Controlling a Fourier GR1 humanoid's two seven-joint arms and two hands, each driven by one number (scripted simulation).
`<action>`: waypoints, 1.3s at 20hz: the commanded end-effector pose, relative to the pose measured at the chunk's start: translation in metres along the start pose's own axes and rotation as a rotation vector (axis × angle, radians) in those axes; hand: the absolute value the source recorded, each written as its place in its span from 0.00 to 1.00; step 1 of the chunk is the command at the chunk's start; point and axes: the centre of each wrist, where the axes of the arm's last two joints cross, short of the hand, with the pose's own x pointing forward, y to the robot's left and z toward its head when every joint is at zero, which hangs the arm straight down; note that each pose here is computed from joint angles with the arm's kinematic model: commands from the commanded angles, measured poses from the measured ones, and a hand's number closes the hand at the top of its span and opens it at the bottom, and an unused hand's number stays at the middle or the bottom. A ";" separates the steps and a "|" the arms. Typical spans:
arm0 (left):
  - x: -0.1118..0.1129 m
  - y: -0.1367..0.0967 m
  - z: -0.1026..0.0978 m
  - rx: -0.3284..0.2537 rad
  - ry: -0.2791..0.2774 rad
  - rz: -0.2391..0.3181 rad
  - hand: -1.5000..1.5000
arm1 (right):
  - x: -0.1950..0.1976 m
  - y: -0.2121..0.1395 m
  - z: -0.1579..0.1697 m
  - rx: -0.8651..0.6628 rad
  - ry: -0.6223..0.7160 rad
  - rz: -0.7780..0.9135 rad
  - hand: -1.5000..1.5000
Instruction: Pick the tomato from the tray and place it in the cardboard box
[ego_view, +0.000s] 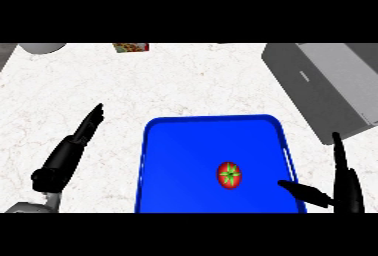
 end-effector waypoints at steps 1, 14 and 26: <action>0.007 -0.019 -0.007 -0.042 -0.009 0.047 0.50 | -0.035 0.006 0.038 -0.035 -0.054 0.287 0.00; 0.029 -0.035 -0.028 -0.068 -0.016 0.067 0.50 | 0.000 0.031 0.109 0.067 0.041 0.496 0.00; 0.040 -0.043 -0.048 -0.106 -0.023 0.053 0.50 | 0.157 0.072 0.132 0.049 0.253 0.514 0.00</action>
